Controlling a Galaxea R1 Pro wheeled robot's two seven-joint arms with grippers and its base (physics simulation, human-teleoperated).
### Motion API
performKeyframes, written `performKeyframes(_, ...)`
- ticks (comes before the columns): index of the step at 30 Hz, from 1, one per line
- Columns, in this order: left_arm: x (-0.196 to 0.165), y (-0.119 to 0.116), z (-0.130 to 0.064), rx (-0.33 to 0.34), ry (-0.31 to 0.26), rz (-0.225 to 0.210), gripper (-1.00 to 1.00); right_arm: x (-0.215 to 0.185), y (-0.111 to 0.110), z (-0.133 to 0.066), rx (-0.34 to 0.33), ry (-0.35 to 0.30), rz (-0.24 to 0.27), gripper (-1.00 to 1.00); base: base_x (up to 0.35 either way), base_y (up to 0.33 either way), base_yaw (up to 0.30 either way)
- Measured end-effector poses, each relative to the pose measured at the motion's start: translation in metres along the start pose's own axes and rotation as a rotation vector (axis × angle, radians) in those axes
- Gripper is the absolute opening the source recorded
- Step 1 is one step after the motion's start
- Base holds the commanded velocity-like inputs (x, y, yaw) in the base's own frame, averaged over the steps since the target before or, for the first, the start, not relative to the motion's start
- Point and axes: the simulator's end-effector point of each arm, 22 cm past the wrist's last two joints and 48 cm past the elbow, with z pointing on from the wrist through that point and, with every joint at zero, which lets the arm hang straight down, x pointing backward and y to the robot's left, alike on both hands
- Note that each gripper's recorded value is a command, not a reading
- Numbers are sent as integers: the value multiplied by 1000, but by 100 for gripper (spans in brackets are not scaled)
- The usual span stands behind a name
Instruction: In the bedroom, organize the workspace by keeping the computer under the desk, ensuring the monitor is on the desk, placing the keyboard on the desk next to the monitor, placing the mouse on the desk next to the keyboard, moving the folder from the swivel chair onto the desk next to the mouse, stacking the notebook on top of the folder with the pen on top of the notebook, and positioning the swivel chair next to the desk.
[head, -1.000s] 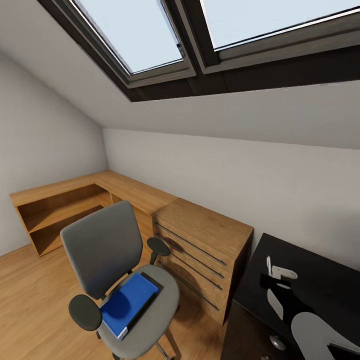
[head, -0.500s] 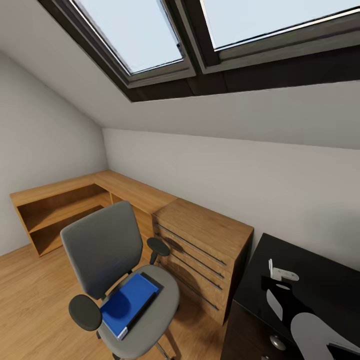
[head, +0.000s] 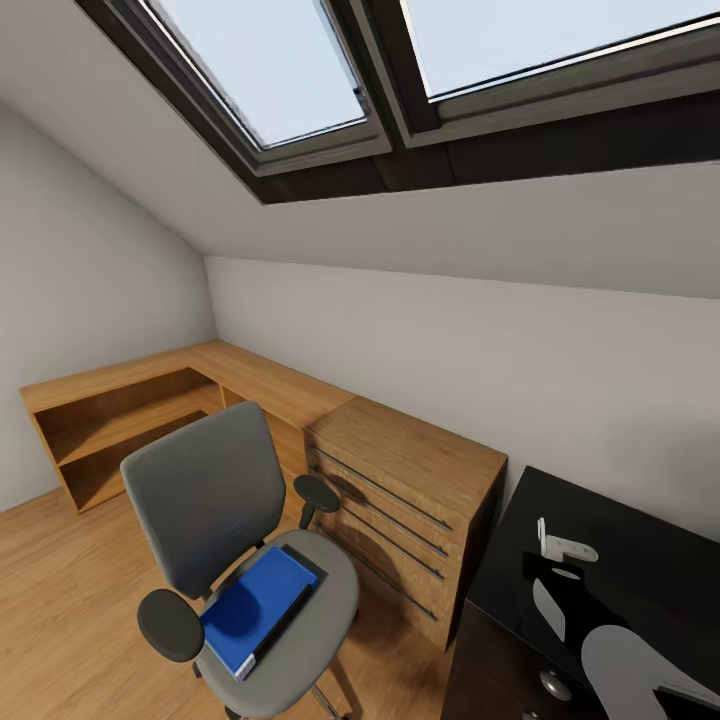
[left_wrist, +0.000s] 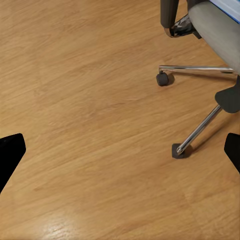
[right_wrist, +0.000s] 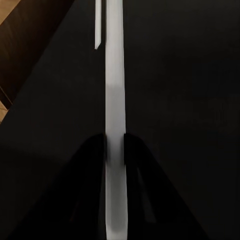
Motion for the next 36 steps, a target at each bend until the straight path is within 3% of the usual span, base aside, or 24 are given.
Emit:
performKeyframes(3,0,0,0,0,0,0,100,0,0,0,0,0,0,-100,0,0,0)
performKeyframes(4,0,0,0,0,0,0,100,0,0,0,0,0,0,100,0,0,0)
performKeyframes(25,0,0,0,0,0,0,100,-6,0,0,-2,-16,6,100,0,0,0)
performKeyframes(29,0,0,0,0,0,0,100,-46,-1,-4,-2,-97,30,100,0,0,0)
performKeyframes(31,0,0,0,0,0,0,100,-80,7,-12,-13,-159,53,100,0,0,0)
performKeyframes(32,0,0,0,1,1,0,100,-99,21,-22,-33,-184,67,100,0,0,0)
performKeyframes(36,0,0,0,1,1,0,100,-121,64,-52,-93,-176,92,100,0,0,4)
